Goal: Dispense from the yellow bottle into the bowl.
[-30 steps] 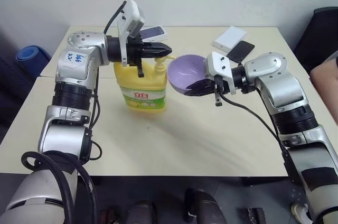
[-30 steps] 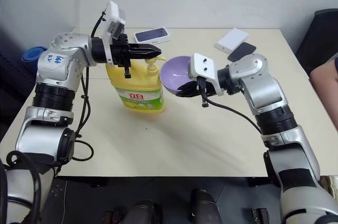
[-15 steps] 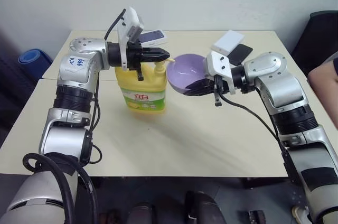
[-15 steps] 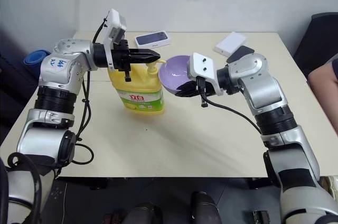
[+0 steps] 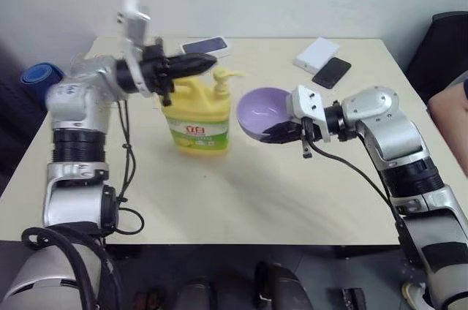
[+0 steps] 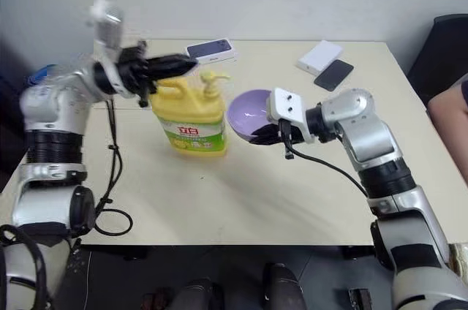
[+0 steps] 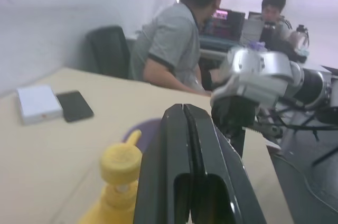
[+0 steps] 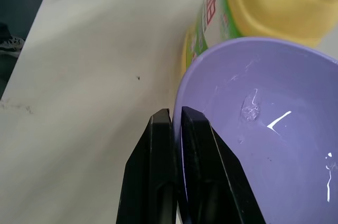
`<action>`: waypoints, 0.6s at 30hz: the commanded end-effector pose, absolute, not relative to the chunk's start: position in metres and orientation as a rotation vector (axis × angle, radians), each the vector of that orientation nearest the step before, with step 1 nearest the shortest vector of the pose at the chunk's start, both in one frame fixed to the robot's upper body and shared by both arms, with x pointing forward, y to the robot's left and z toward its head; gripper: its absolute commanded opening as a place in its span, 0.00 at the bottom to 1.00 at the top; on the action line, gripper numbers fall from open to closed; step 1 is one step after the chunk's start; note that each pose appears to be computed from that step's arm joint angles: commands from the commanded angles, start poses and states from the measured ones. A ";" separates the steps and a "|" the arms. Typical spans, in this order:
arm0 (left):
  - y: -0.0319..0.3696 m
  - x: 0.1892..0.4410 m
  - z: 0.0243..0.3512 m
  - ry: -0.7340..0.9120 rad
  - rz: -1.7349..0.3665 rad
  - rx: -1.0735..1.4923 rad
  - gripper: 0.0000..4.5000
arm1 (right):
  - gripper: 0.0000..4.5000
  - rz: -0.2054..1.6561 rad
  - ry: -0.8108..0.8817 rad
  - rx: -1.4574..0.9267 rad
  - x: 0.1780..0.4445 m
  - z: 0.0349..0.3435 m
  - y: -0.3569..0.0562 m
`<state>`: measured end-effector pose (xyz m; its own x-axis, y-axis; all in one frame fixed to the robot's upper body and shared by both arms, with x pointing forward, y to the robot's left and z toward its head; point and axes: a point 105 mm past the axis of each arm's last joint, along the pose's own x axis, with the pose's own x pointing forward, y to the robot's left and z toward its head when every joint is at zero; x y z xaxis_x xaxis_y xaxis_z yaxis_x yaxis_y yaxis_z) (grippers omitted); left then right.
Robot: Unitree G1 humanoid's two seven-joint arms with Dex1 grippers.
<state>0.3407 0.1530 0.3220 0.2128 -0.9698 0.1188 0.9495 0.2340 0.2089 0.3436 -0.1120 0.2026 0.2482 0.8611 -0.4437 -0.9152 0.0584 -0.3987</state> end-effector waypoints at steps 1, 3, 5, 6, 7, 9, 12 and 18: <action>0.172 0.320 0.316 -0.250 -1.344 0.135 0.00 | 0.00 1.234 0.080 -0.691 0.349 0.201 -0.144; 0.182 0.311 0.299 -0.201 -1.331 0.158 0.00 | 0.00 1.170 0.108 -0.684 0.354 0.186 -0.162; 0.194 0.302 0.279 -0.153 -1.300 0.159 0.00 | 0.00 1.093 0.138 -0.637 0.360 0.167 -0.184; 0.200 0.298 0.264 -0.131 -1.272 0.148 0.00 | 0.00 1.025 0.151 -0.631 0.366 0.156 -0.198; 0.209 0.295 0.242 -0.103 -1.224 0.139 0.00 | 0.00 0.952 0.151 -0.619 0.372 0.146 -0.210; 0.230 0.285 0.183 0.007 -1.119 0.135 0.00 | 0.00 0.830 0.200 -0.567 0.379 0.121 -0.235; 0.235 0.280 0.156 0.028 -1.028 0.109 0.09 | 0.00 0.793 0.210 -0.505 0.378 0.104 -0.244; 0.239 0.276 0.134 0.033 -0.925 0.130 0.46 | 0.35 0.715 0.167 -0.413 0.375 0.096 -0.261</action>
<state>0.2788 0.2382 0.1327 0.5814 -0.8089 -0.0879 0.8136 0.5784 0.0585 0.3752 -0.2487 0.0861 0.7017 0.6193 -0.3522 -0.7112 0.6379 -0.2955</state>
